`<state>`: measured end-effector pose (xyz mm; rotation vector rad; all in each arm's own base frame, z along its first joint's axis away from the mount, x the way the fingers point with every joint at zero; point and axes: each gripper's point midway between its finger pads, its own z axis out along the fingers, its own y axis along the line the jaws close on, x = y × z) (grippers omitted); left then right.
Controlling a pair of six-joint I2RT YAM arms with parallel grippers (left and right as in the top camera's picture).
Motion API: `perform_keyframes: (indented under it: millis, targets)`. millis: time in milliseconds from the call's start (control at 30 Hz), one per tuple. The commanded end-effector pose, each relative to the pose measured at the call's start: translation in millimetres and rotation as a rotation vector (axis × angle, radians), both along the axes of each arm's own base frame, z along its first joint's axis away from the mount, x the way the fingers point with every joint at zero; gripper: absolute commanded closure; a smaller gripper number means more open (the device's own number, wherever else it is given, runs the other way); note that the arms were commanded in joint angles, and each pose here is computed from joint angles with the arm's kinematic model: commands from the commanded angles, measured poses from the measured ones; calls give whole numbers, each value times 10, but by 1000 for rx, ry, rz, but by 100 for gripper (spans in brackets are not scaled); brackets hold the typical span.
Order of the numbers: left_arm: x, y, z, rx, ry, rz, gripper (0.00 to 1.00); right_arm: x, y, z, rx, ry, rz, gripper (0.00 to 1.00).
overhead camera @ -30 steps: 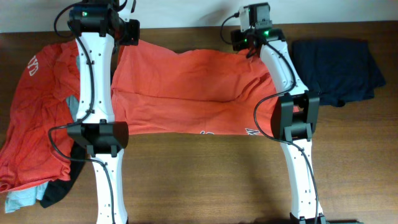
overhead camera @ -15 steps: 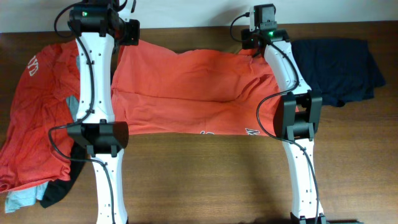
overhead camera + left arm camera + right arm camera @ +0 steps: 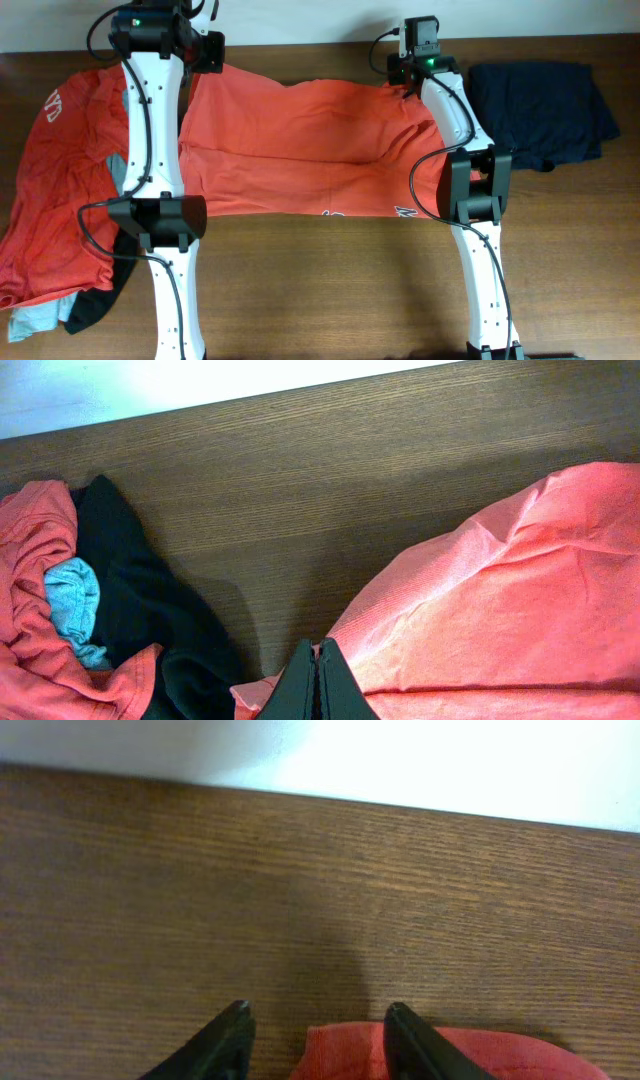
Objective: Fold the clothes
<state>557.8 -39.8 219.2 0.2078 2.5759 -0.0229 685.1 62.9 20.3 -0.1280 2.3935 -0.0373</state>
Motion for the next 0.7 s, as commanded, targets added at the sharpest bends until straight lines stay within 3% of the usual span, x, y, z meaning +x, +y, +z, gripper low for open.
perform_keyframes:
  millis: [0, 67, 367, 667]
  targets:
    - [-10, 18, 9, 17, 0, -13, 99, 37, -12, -29, 0, -14, -24, 72]
    - [-9, 18, 10, 17, -1, -13, 99, 37, -11, -29, 10, -14, -35, 81]
    - [-9, 19, 10, 18, -1, -12, 99, 42, -22, 36, 10, -17, -37, 93]
    - [79, 118, 65, 66, -43, 21, 99, 86, -22, 947, 45, -115, -30, 96]
